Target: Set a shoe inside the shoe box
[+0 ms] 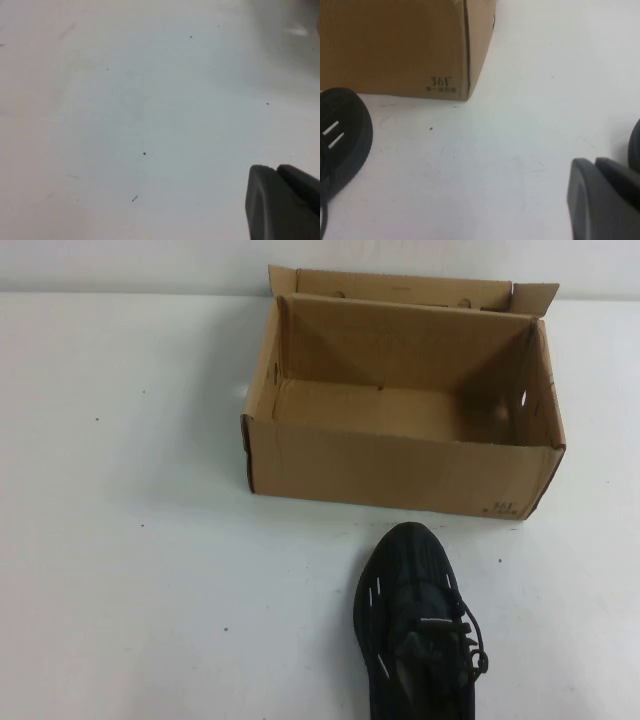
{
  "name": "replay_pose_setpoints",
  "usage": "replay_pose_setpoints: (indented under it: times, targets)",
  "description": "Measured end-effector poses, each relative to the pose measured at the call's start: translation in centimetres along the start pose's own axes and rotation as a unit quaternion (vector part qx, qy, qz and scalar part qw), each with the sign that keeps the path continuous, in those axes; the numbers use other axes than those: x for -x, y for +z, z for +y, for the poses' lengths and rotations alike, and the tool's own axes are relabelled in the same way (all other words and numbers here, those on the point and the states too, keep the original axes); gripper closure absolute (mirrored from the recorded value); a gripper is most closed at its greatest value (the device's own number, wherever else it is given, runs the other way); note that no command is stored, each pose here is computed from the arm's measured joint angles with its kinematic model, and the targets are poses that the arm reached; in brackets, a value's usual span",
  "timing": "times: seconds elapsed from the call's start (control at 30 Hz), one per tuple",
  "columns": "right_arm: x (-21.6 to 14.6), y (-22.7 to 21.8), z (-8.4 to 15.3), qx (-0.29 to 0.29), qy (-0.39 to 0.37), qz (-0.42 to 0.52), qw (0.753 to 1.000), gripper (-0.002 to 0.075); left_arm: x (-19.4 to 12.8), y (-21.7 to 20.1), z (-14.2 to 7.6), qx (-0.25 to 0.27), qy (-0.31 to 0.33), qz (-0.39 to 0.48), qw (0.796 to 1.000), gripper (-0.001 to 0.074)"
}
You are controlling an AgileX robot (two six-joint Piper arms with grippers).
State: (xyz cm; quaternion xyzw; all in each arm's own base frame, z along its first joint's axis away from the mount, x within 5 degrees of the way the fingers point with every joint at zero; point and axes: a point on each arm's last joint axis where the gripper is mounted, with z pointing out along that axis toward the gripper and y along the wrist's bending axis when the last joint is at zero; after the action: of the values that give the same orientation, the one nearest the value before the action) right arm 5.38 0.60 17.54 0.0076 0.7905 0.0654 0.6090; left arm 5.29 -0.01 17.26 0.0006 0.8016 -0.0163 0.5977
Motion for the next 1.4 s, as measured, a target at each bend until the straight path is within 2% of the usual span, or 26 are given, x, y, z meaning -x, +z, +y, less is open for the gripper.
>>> replay_pose_setpoints:
  times: [0.77,0.93,1.07,1.2,1.4]
  targets:
    - [0.1,0.0,0.0,0.0,0.0,-0.005,1.0,0.0743,0.0,0.0,0.1,0.003,0.01,-0.001,1.0,0.0738]
    - [0.8,0.0,0.0,0.002,0.0,-0.046,0.999,0.0743,0.4,0.0,0.0,0.0,0.009,-0.02,1.0,0.0738]
    - [2.1,-0.2,0.1,0.005,0.0,-0.117,0.993,0.0743,1.3,-0.1,-0.1,-0.007,0.009,-0.07,0.997,0.0738]
    - [3.9,-0.9,0.2,0.01,0.0,-0.221,0.975,0.0743,3.3,-0.6,-0.5,-0.024,0.01,-0.187,0.982,0.0738]
    - [5.8,-2.1,0.3,0.016,0.0,-0.339,0.941,0.0743,6.3,-2.6,-1.0,-0.052,0.012,-0.375,0.926,0.0738]
